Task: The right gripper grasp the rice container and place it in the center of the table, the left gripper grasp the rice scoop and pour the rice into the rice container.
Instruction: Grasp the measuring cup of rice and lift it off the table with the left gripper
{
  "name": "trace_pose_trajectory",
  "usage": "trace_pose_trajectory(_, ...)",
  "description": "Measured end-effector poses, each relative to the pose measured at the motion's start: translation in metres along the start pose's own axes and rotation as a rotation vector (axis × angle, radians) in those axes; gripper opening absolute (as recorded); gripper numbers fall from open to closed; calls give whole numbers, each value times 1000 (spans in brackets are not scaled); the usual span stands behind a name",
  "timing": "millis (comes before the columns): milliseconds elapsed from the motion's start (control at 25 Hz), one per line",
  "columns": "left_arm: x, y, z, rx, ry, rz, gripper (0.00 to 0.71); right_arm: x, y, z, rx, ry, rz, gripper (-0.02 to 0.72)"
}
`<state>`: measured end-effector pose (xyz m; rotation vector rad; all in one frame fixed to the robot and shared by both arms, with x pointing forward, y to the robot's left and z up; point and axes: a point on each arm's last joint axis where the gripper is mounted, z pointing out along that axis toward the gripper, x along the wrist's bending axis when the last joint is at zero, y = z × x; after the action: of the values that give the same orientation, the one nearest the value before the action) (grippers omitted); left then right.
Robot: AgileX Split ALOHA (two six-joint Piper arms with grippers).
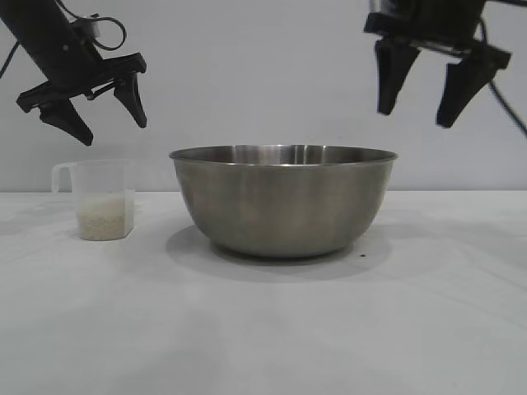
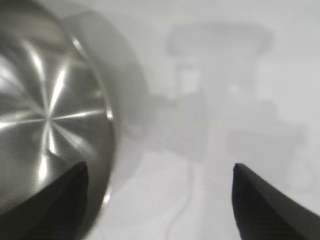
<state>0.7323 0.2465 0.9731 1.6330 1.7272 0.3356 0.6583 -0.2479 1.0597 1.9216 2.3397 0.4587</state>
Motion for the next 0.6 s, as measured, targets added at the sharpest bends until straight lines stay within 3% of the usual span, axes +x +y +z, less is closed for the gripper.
trace_pose_trajectory(160, 0, -1, 0, 11, -3, 0, 534, -11, -21, -23, -2, -52, 18, 529)
trace_pose_trajectory(600, 0, -1, 0, 13, -3, 0, 534, -2, -124, -86, -20, -91, 100, 529)
